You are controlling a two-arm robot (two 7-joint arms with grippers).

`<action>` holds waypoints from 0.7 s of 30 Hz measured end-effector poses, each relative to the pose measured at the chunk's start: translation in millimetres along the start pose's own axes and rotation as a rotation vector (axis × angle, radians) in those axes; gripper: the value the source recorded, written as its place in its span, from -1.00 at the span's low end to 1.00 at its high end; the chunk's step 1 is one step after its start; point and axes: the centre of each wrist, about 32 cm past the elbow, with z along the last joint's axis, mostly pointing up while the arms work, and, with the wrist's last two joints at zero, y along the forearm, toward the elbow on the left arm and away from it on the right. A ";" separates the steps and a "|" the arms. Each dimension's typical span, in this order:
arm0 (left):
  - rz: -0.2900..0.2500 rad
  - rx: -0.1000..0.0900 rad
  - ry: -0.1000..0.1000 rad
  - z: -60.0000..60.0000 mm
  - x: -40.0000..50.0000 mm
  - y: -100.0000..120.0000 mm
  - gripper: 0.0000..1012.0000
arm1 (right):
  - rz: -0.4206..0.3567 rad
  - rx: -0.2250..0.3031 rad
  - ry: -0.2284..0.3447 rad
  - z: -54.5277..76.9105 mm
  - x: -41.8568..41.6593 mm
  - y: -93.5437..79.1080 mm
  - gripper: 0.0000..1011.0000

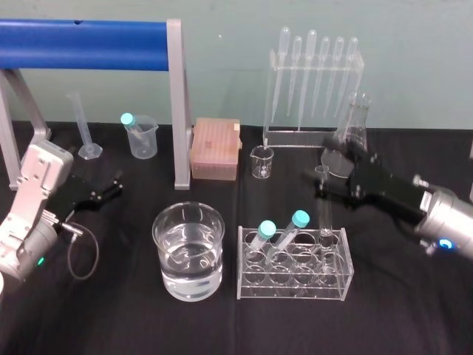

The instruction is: Hold the test tube with one hand and immerse one end into the beaker, then return it to the test tube rack.

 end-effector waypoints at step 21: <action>0.000 0.000 0.000 0.0 0.0 0.0 0.98 | -0.546 -0.083 -0.010 9.7 -37.6 -30.3 0.98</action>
